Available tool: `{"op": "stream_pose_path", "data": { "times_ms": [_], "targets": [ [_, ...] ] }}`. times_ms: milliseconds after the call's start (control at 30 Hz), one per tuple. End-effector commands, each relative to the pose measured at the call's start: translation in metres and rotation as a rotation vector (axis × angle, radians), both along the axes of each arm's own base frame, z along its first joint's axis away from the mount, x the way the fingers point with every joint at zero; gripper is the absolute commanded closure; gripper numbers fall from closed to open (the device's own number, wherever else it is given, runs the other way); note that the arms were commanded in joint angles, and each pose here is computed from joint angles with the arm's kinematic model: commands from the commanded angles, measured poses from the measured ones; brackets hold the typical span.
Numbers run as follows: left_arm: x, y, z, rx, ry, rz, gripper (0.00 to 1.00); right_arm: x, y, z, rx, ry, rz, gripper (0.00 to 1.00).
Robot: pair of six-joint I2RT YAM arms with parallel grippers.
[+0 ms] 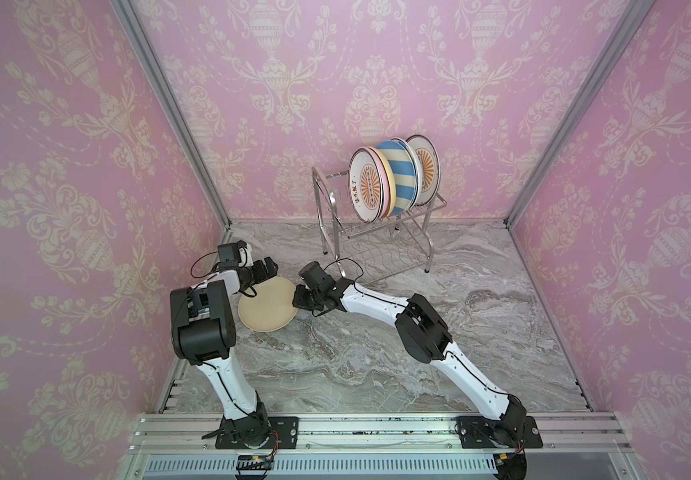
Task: Load the plates into the dish rack
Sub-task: 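Grasp the cream plate's rim with the right gripper while the left gripper steadies it, then lift the cream plate and carry it to the rack with the right gripper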
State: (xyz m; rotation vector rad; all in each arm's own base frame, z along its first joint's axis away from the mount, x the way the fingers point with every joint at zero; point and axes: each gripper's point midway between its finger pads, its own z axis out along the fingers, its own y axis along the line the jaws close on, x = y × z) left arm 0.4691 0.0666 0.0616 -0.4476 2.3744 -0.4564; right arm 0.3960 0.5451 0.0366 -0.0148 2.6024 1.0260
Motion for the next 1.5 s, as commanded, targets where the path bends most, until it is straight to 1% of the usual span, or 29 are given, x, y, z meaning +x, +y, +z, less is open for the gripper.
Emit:
{"op": "stream_pose_path", "data": {
  "times_ms": [0, 100, 200, 300, 400, 467, 567, 667, 733, 800, 933, 1033, 1133, 1233, 1300, 1367, 1467],
  "targets": [
    [-0.002, -0.004, 0.029, -0.027, -0.055, 0.015, 0.01, 0.001, -0.014, 0.027, -0.091, -0.112, 0.013, 1.0],
    [0.001, 0.001, 0.065, 0.004, -0.129, 0.037, 0.01, 0.004, -0.022, 0.048, -0.145, -0.191, 0.019, 1.0],
    [-0.001, 0.011, 0.107, 0.07, -0.198, 0.073, 0.01, 0.002, -0.031, 0.076, -0.222, -0.297, 0.04, 1.0],
    [-0.004, 0.02, 0.149, 0.138, -0.265, 0.104, 0.01, -0.007, -0.041, 0.115, -0.325, -0.446, 0.086, 1.0],
    [-0.005, 0.022, 0.188, 0.172, -0.334, 0.112, 0.01, -0.028, -0.052, 0.16, -0.394, -0.6, 0.147, 1.0],
    [-0.006, 0.02, 0.207, 0.171, -0.371, 0.108, 0.01, -0.047, -0.062, 0.189, -0.408, -0.682, 0.198, 1.0],
    [-0.004, 0.012, 0.235, 0.138, -0.449, 0.098, 0.01, -0.077, -0.089, 0.227, -0.436, -0.771, 0.281, 1.0],
    [-0.002, -0.007, 0.259, 0.098, -0.518, 0.047, 0.01, -0.1, -0.132, 0.261, -0.479, -0.827, 0.293, 1.0],
    [0.0, -0.028, 0.272, 0.111, -0.54, -0.022, 0.01, -0.111, -0.168, 0.29, -0.491, -0.867, 0.233, 1.0],
    [0.0, -0.049, 0.281, 0.125, -0.552, -0.089, 0.01, -0.121, -0.206, 0.33, -0.472, -0.927, 0.144, 1.0],
    [-0.004, -0.073, 0.295, 0.091, -0.595, -0.151, 0.01, -0.131, -0.273, 0.401, -0.469, -1.04, -0.069, 1.0],
    [-0.007, -0.086, 0.303, 0.079, -0.621, -0.19, 0.01, -0.129, -0.305, 0.439, -0.523, -1.132, -0.2, 1.0],
    [-0.011, -0.101, 0.308, 0.074, -0.637, -0.247, 0.01, -0.119, -0.32, 0.469, -0.603, -1.221, -0.331, 1.0],
    [-0.018, -0.115, 0.309, 0.061, -0.648, -0.299, 0.01, -0.102, -0.323, 0.494, -0.755, -1.278, -0.458, 1.0],
    [-0.023, -0.122, 0.307, 0.069, -0.652, -0.325, 0.01, -0.09, -0.316, 0.509, -0.844, -1.308, -0.511, 1.0],
    [-0.027, -0.127, 0.302, 0.069, -0.647, -0.335, 0.01, -0.078, -0.306, 0.52, -0.905, -1.328, -0.553, 1.0],
    [-0.035, -0.135, 0.295, 0.019, -0.646, -0.349, 0.01, -0.054, -0.288, 0.525, -1.015, -1.316, -0.583, 1.0]
  ]
}}
